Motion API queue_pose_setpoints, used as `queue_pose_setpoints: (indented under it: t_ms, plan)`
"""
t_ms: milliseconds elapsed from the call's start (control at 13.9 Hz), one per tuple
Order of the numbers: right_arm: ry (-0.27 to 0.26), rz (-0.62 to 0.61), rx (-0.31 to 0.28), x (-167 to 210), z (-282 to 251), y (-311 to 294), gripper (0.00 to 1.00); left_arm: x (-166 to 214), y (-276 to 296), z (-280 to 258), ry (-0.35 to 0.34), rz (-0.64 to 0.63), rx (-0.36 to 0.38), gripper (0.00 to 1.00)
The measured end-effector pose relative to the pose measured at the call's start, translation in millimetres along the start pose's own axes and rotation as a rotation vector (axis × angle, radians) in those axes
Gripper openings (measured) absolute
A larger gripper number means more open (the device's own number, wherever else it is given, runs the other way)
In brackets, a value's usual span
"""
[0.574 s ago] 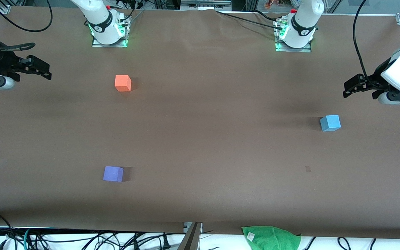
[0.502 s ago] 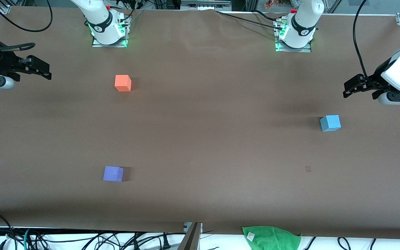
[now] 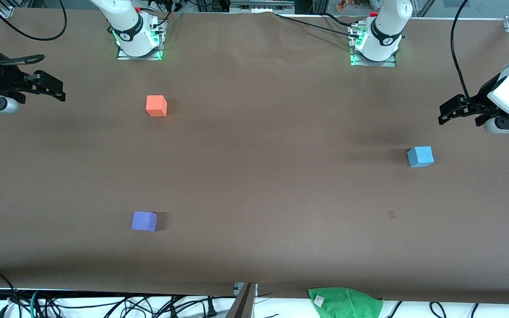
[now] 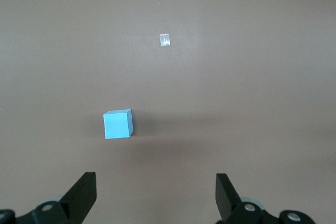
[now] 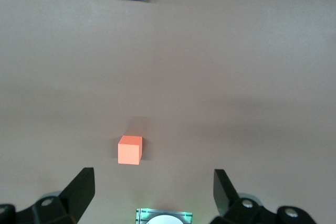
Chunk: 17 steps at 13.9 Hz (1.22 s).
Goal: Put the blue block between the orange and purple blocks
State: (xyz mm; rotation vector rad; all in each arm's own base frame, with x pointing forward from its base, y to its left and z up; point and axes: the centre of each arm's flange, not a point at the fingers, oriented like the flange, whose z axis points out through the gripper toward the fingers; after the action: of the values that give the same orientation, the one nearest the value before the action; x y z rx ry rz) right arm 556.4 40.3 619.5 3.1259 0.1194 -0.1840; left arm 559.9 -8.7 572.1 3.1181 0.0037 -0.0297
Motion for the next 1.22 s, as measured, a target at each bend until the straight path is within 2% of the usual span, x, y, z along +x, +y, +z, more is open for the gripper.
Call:
queue_pose_setpoints:
  t_ms: [1220]
  plan:
    - [0.000, 0.000, 0.000, 0.0, 0.0, 0.2, 1.00, -0.7, -4.6, 0.8, -0.009, -0.008, 0.000, 1.00]
